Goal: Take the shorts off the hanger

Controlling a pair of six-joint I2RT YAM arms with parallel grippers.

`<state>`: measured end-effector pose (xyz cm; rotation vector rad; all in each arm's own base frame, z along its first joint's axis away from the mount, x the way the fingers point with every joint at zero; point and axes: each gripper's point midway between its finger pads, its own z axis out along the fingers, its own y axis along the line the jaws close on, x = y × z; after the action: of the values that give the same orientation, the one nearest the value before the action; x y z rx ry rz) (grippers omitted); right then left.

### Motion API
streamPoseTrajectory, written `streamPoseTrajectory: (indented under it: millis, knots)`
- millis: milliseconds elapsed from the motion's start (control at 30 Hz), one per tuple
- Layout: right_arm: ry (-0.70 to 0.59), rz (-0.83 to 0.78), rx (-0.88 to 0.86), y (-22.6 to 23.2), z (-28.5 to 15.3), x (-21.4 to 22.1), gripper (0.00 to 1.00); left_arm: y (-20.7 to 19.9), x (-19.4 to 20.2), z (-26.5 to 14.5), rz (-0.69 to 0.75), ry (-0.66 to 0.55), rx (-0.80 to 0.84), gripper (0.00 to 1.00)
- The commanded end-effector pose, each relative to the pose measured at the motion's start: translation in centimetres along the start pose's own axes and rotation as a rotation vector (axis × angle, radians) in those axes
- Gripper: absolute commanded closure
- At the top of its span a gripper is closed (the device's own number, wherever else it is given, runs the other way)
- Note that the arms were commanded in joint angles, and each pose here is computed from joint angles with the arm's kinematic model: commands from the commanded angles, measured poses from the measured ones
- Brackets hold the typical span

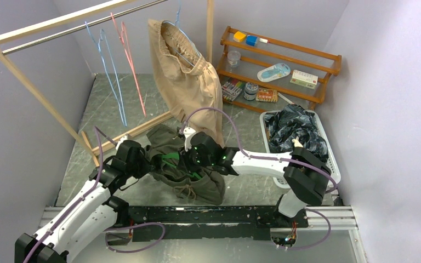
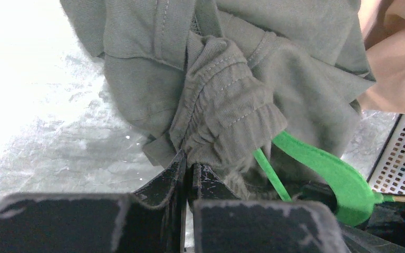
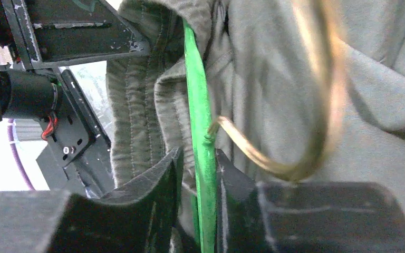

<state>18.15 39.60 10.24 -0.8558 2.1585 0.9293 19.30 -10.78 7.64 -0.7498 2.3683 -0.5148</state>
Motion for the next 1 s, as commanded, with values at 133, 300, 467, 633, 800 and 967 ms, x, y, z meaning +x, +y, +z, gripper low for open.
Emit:
streamPoseTrajectory:
  millis: [133, 300, 467, 633, 800, 967]
  knots:
    - [-0.133, -0.059, -0.068, 2.4, -1.6, -1.5, 1.0, 0.3, -1.4, -0.9, -0.013, -0.051, -0.037, 0.92]
    - [-0.015, -0.077, -0.117, 3.3, -2.9, 1.2, 1.0, -0.1, -3.7, -1.9, -0.001, -0.14, -0.066, 0.86]
    - [0.039, -0.09, -0.123, 4.2, -3.8, 3.0, 1.0, -2.3, -4.9, -2.3, 0.068, -0.156, -0.004, 0.73]
    - [-0.039, -0.094, -0.142, 5.1, -5.0, 1.5, 1.0, -2.3, -4.2, -1.3, 0.125, -0.094, -0.037, 0.71]
    - [-0.034, -0.121, -0.144, 5.2, -5.8, 1.6, 1.0, -0.7, -4.7, -1.1, 0.116, -0.104, -0.157, 0.89]
    - [0.069, -0.114, -0.221, 6.3, -7.5, 4.6, 1.0, 0.4, -7.4, -2.7, 0.064, -0.238, -0.241, 0.93]
